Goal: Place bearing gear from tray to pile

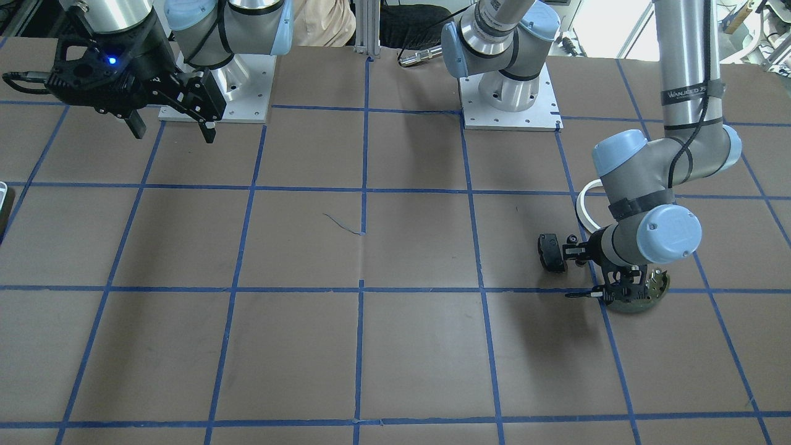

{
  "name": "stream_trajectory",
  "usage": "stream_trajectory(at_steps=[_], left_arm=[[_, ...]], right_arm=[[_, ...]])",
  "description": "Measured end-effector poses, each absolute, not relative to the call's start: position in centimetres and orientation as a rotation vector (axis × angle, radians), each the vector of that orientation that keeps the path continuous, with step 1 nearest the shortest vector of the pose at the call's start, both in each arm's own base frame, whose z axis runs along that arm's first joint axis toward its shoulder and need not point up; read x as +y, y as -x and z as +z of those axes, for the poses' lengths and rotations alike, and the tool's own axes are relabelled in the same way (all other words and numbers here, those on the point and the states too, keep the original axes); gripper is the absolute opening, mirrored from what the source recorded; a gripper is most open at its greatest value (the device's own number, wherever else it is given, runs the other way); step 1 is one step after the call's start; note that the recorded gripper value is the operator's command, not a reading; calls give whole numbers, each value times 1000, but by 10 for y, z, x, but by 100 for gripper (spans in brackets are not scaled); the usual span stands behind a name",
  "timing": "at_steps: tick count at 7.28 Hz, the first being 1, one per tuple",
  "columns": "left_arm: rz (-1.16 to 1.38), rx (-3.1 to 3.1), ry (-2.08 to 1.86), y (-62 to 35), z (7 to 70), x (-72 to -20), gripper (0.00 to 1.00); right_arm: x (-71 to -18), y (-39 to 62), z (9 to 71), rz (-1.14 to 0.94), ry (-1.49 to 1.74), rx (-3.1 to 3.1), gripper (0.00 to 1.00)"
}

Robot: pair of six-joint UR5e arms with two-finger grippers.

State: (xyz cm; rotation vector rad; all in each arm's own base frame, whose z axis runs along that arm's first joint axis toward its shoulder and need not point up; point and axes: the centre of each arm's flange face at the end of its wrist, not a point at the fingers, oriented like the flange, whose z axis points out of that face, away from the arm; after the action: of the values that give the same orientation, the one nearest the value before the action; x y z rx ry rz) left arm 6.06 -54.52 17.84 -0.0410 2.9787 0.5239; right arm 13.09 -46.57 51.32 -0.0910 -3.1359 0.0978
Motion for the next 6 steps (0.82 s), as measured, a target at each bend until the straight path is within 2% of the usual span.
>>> stream_trajectory(at_steps=[3,6], left_arm=[[430,2988,-18,-43,230,-565,100],[292,3053,-115,64,377,-590,100]], right_arm=[[-469,-132,513,107,90,-3143,100],[-470,-132,511,103,95,-3145,100]])
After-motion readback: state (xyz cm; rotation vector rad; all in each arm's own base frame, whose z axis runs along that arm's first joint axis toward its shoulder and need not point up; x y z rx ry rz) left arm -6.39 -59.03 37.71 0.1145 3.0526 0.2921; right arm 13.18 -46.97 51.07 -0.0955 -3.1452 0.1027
